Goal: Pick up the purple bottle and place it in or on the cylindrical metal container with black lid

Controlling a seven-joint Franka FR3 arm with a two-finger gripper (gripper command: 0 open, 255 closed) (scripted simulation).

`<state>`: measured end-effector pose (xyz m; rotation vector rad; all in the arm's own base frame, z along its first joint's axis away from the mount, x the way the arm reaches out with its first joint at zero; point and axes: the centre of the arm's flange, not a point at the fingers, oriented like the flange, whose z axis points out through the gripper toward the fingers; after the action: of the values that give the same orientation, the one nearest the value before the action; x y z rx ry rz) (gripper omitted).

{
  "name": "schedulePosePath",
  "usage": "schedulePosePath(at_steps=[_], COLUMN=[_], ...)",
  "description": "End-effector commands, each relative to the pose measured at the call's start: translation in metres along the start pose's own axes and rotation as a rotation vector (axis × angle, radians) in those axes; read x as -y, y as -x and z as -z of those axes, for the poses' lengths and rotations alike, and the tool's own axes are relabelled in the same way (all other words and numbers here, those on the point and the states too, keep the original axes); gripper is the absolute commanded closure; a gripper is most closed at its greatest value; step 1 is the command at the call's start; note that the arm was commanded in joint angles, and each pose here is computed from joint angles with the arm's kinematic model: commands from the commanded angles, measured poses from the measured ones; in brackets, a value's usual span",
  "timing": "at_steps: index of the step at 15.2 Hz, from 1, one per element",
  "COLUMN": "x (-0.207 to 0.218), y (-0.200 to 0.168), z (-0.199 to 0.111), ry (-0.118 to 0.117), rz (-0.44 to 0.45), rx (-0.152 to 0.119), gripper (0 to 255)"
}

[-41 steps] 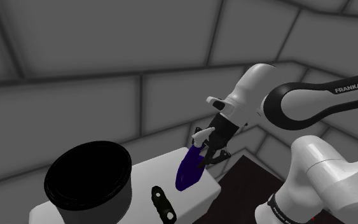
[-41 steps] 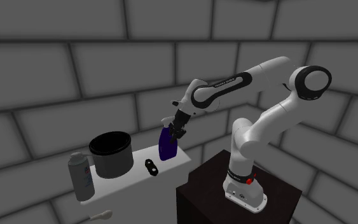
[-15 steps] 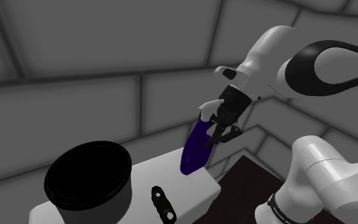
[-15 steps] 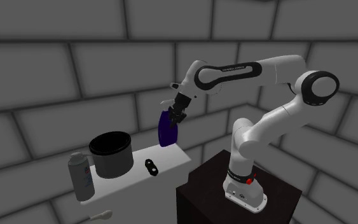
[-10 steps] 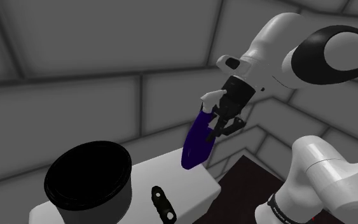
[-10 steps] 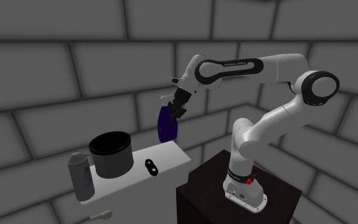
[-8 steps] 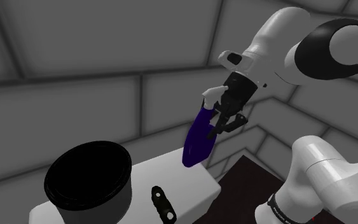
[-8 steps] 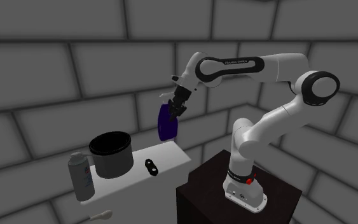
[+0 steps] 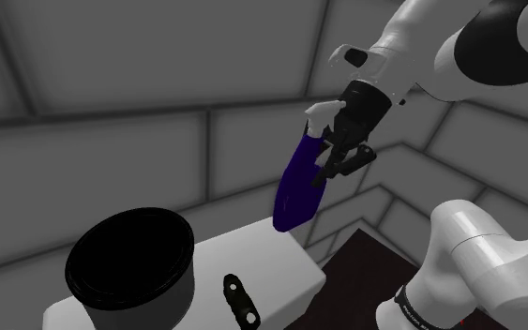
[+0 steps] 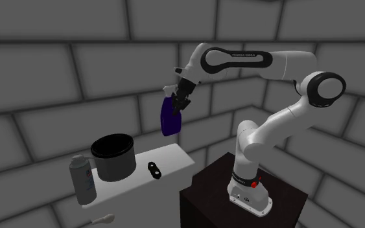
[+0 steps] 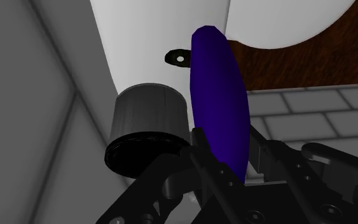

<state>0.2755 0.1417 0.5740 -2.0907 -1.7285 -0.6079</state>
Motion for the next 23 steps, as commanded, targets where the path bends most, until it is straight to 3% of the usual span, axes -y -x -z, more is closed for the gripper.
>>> schedulePosePath(at_steps=[1, 9, 23], x=[0.000, 0.000, -0.063], y=[-0.006, -0.028, -0.173], z=[0.009, 0.044, -0.053], ry=[0.000, 0.000, 0.000], rz=[0.000, 0.000, 0.000], rx=[0.000, 0.000, 0.000], gripper=[255, 255, 255])
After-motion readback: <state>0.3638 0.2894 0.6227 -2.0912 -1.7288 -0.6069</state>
